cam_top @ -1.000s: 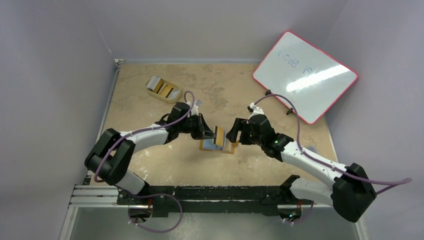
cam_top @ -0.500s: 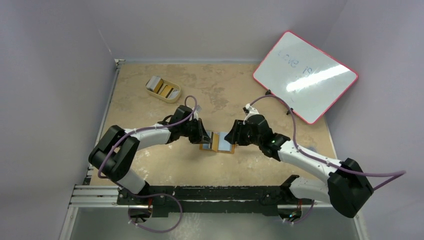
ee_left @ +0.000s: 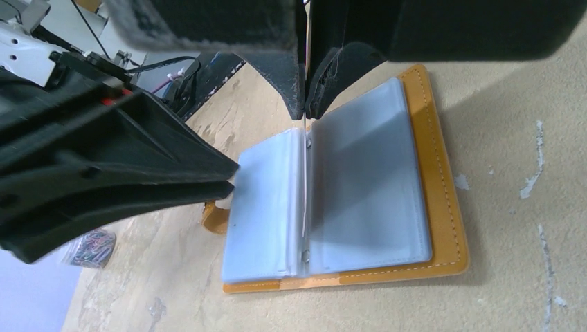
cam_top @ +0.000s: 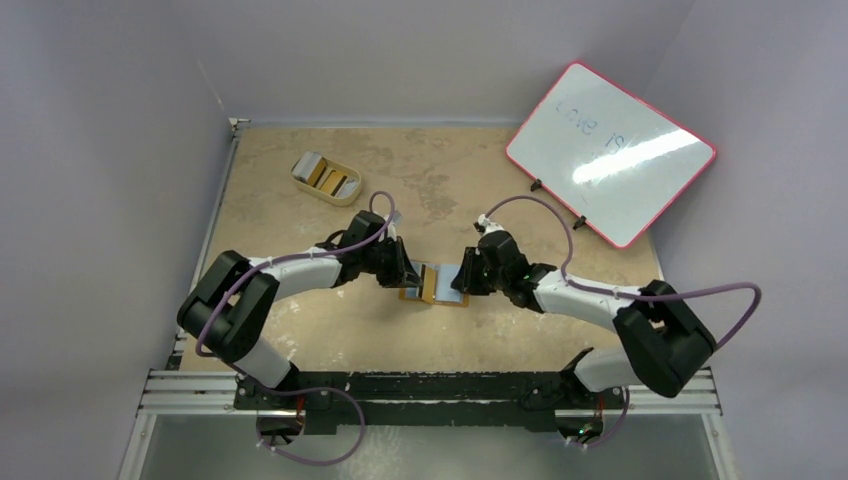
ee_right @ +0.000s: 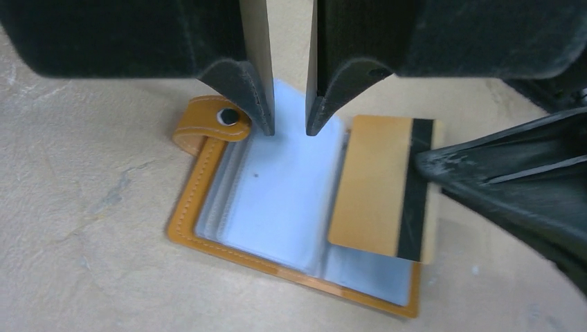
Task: Put the credit cards into the card holder
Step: Insert the credit card into the card holder.
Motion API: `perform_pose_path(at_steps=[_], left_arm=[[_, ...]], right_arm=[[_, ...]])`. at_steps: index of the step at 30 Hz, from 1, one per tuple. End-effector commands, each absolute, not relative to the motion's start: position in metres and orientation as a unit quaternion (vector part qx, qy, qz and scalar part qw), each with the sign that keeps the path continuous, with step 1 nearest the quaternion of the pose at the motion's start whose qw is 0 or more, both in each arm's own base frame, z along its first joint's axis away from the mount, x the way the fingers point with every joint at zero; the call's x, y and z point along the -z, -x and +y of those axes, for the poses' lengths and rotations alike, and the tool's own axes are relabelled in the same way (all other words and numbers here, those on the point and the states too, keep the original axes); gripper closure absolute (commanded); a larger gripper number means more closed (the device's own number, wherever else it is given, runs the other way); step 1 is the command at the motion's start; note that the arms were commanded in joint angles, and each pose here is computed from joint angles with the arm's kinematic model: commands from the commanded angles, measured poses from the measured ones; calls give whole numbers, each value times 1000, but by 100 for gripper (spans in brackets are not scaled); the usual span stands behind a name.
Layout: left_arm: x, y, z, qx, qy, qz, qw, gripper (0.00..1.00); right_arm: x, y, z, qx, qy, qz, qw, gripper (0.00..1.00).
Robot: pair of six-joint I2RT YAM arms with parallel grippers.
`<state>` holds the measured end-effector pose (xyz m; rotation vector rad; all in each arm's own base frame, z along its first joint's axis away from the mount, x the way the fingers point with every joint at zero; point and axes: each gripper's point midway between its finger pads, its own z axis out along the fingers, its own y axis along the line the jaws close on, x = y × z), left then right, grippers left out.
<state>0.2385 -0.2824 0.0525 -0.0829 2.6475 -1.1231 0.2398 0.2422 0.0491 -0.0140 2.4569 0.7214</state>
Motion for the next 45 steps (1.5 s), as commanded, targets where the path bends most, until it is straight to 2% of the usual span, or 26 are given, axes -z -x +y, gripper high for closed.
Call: perform_pose_path(at_steps=[1,10,26,45], left_arm=[[-83,-256,-298,429,-3,886,174,100],[-86,-259,-300,445,0,879,172,100],[-59,-262,-283,416,17,894,165,100],[-55,-257,-294,461,23,874,151,100]], right_arm=[[-45,-255,242,-246,4,920,305,75],[-19,-247,218,-189,-20,939,287,76],[-18,-248,220,-190,-18,939,285,77],[-19,-246,221,-196,-16,938,286,77]])
